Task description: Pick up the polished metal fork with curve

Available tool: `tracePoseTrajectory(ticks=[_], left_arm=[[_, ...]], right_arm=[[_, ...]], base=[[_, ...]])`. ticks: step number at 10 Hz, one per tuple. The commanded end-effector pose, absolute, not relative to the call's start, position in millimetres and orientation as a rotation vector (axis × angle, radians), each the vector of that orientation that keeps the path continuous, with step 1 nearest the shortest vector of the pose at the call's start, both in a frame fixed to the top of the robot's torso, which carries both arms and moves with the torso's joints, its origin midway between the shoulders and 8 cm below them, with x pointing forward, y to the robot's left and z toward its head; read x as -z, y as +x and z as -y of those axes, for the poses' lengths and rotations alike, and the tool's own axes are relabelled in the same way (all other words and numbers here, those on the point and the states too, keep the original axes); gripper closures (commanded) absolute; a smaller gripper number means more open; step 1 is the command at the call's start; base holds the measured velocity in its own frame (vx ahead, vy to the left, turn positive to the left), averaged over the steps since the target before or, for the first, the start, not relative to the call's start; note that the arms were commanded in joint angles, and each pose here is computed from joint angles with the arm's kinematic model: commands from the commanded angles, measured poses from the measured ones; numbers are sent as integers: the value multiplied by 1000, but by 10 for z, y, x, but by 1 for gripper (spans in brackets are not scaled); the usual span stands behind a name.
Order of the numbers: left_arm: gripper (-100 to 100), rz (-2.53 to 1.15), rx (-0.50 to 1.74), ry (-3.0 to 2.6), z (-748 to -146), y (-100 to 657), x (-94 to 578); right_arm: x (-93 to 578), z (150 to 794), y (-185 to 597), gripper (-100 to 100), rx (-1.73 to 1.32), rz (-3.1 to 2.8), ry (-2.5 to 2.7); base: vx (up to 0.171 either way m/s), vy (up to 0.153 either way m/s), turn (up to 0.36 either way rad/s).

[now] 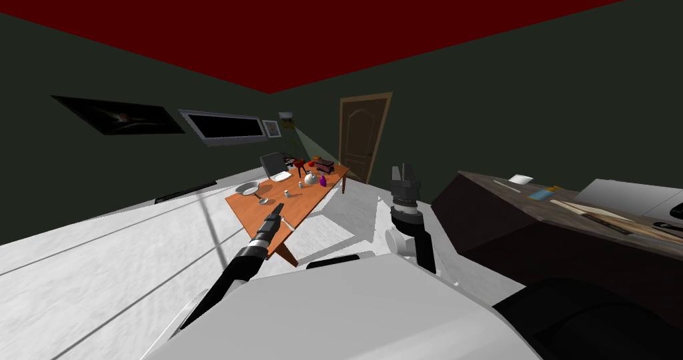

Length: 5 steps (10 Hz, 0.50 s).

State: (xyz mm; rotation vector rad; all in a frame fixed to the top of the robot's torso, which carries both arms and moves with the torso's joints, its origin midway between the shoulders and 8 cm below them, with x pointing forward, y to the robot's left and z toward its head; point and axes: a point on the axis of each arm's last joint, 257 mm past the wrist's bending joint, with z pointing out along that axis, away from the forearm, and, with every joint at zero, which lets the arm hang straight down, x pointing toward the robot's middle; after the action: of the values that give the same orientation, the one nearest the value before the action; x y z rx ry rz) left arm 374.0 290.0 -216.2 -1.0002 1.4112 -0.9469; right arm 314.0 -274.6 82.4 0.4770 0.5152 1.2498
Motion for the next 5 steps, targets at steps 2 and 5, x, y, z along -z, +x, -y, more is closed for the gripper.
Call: tracePoseTrajectory(ticks=[2, 5], left_arm=[[-100, -1483, 894, -1044, -2952, 3667, 2435], [-100, -1647, 760, -1137, -3140, 3419, 3087]], right_arm=[[-824, 2746, 3140, 0, -1250, -515, 477], [-824, 2746, 3140, 0, -1250, -515, 477]], base=[[47, -58, -29], [82, -75, -81]])
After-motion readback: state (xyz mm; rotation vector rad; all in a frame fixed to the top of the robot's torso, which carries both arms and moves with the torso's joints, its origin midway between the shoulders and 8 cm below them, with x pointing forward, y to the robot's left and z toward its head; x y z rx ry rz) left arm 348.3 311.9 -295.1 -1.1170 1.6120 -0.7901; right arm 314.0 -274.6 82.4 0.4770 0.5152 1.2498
